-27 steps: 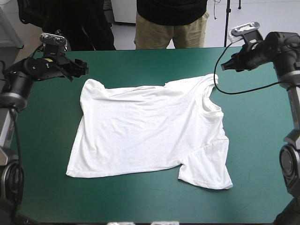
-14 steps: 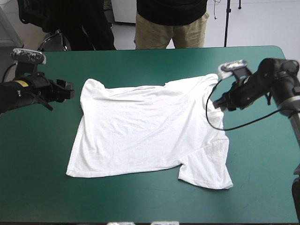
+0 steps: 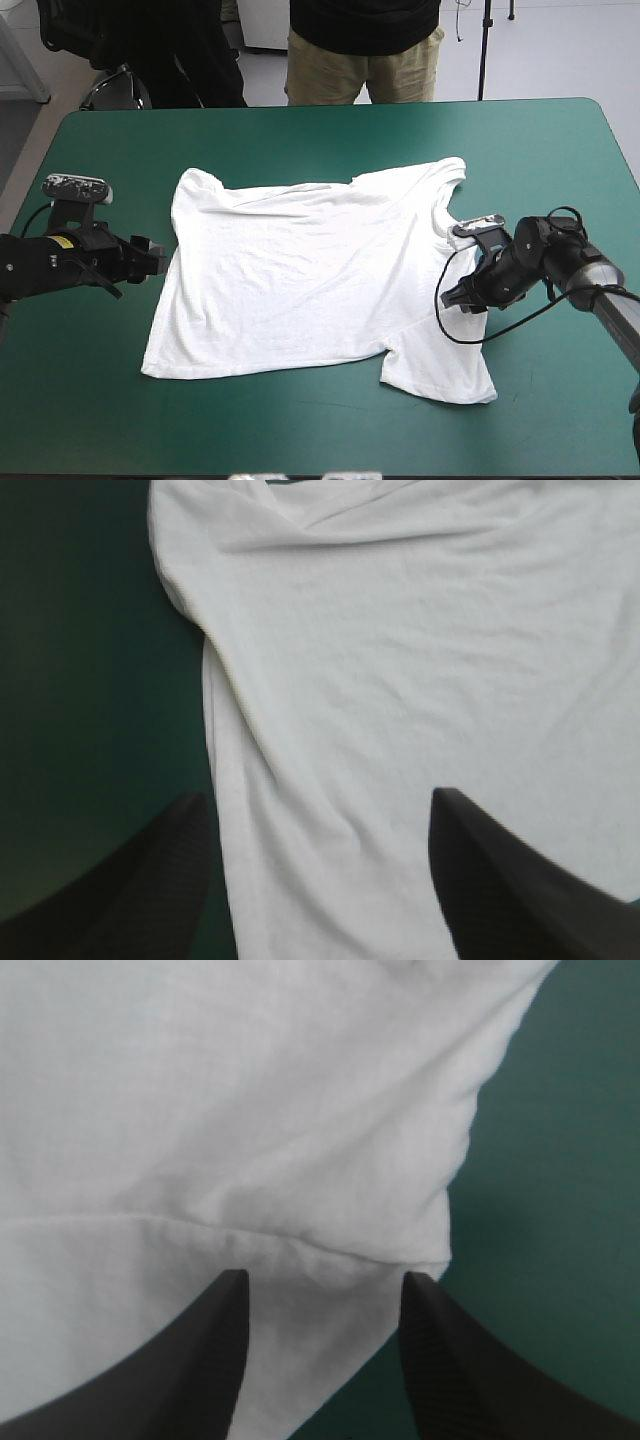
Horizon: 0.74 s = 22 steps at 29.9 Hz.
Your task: Fold the cloth
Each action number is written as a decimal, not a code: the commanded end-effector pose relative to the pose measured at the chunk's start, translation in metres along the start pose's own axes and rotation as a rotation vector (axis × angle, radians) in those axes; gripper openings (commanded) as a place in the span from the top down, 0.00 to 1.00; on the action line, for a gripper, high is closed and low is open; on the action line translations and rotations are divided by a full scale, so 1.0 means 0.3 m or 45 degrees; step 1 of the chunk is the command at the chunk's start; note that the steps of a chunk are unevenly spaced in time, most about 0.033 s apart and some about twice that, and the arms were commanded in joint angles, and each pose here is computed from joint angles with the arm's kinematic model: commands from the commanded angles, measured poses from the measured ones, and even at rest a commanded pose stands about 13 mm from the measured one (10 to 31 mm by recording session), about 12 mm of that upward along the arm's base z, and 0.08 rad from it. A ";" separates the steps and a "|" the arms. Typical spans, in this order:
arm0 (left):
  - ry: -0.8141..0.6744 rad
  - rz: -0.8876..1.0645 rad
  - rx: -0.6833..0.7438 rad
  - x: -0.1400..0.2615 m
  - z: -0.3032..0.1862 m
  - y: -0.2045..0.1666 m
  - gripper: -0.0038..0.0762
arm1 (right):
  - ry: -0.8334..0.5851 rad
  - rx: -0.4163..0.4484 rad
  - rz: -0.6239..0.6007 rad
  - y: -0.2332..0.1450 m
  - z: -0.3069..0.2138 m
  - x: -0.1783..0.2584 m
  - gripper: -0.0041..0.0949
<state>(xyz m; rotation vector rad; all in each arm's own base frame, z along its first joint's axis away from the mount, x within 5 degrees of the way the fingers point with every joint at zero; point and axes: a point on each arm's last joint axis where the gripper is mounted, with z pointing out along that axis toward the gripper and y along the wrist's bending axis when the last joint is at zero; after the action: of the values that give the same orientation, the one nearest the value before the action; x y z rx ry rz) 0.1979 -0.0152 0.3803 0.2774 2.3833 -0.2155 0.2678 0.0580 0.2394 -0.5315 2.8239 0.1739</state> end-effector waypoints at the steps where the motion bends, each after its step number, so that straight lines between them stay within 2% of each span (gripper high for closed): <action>1: -0.092 -0.016 -0.003 -0.018 -0.028 -0.008 0.38 | -0.106 0.025 -0.001 0.001 -0.020 0.002 0.40; 4: -0.098 -0.019 0.000 -0.019 -0.028 -0.009 0.38 | -0.099 0.028 0.001 -0.001 -0.001 0.007 0.34; 9: -0.107 -0.019 -0.003 -0.021 -0.028 -0.008 0.38 | -0.054 0.026 0.013 -0.013 0.069 -0.001 0.35; 11: -0.107 -0.009 -0.001 -0.021 -0.028 -0.009 0.38 | -0.014 0.015 0.021 -0.017 0.102 -0.002 0.43; 14: -0.107 -0.012 -0.001 -0.021 -0.028 -0.009 0.38 | 0.034 0.017 -0.001 -0.023 0.135 -0.001 0.75; 15: -0.107 -0.012 -0.001 -0.021 -0.028 -0.009 0.38 | 0.036 0.024 -0.022 -0.025 0.135 0.000 0.90; 16: -0.107 -0.012 -0.001 -0.021 -0.028 -0.009 0.38 | 0.034 0.035 -0.043 -0.027 0.133 0.000 0.97; 18: -0.109 -0.012 -0.001 -0.022 -0.028 -0.008 0.38 | 0.046 0.071 -0.068 -0.036 0.124 -0.002 0.96; 22: -0.112 -0.035 0.002 -0.025 -0.034 -0.010 0.38 | 0.065 0.271 -0.009 -0.111 0.103 0.000 0.97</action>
<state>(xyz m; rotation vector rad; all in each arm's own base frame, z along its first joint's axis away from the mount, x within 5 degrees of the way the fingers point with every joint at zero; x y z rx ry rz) 0.1980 -0.0152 0.3765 0.2711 2.3912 -0.2188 0.2790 0.0519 0.2059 -0.5394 2.8744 0.0558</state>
